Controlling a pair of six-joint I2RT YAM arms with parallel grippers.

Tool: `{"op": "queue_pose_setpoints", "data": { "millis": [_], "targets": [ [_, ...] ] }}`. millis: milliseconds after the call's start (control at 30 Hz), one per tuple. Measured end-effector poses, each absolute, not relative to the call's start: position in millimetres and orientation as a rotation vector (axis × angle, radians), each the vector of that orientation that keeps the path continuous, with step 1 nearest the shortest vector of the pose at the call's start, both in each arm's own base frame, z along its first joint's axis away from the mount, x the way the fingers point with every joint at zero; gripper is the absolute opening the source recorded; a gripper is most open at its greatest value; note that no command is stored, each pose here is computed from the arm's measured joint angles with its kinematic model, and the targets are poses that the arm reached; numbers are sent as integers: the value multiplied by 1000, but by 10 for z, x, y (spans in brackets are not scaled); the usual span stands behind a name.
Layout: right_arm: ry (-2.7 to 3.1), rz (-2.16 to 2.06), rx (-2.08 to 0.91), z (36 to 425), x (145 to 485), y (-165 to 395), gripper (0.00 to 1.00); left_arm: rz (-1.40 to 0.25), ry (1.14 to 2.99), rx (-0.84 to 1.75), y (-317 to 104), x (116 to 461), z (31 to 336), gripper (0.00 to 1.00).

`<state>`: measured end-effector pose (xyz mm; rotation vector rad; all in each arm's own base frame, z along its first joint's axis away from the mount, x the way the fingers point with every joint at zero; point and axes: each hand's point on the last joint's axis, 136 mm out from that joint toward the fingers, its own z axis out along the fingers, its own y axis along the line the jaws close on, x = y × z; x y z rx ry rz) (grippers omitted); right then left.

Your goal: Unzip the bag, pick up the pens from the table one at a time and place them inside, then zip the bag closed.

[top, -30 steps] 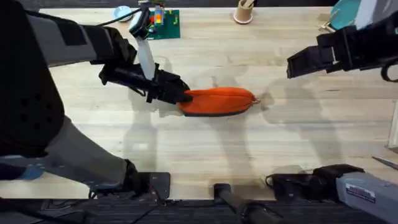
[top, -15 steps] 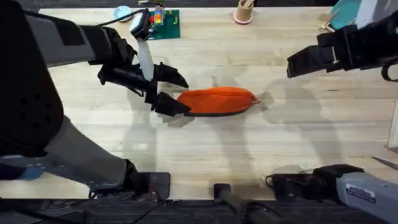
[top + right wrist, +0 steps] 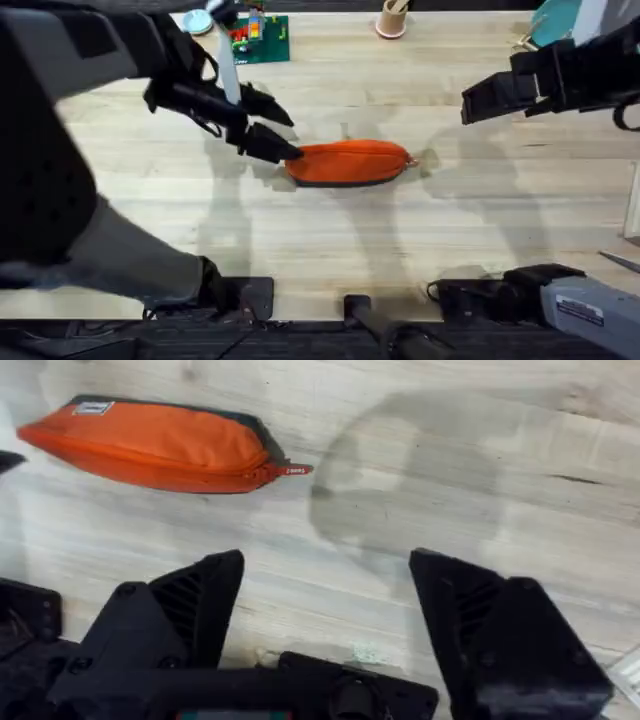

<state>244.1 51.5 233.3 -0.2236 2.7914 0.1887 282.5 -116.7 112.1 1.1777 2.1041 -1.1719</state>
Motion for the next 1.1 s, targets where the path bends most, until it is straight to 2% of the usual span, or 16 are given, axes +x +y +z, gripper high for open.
{"op": "queue_pose_setpoints", "data": {
  "millis": [100,233,433,767,933,1100],
  "targets": [
    [2794,192,-205,2333,2441,514,996,-1090,2084,1186,-1150,2828,1380,997],
    [2795,196,-184,2334,2441,515,996,-899,2086,1164,-1082,2841,1765,997],
    [2796,200,-192,2334,2434,543,996,-649,2214,916,-887,2806,2200,997],
    [2799,234,-401,2320,2290,893,996,-513,2437,468,-645,2267,2425,996],
    [2795,248,-500,2315,2206,1045,996,-505,2476,370,-619,2051,2454,995],
    [2793,251,-519,2314,2192,1075,996,-502,2478,340,-612,2000,2471,996]
  ]
}}
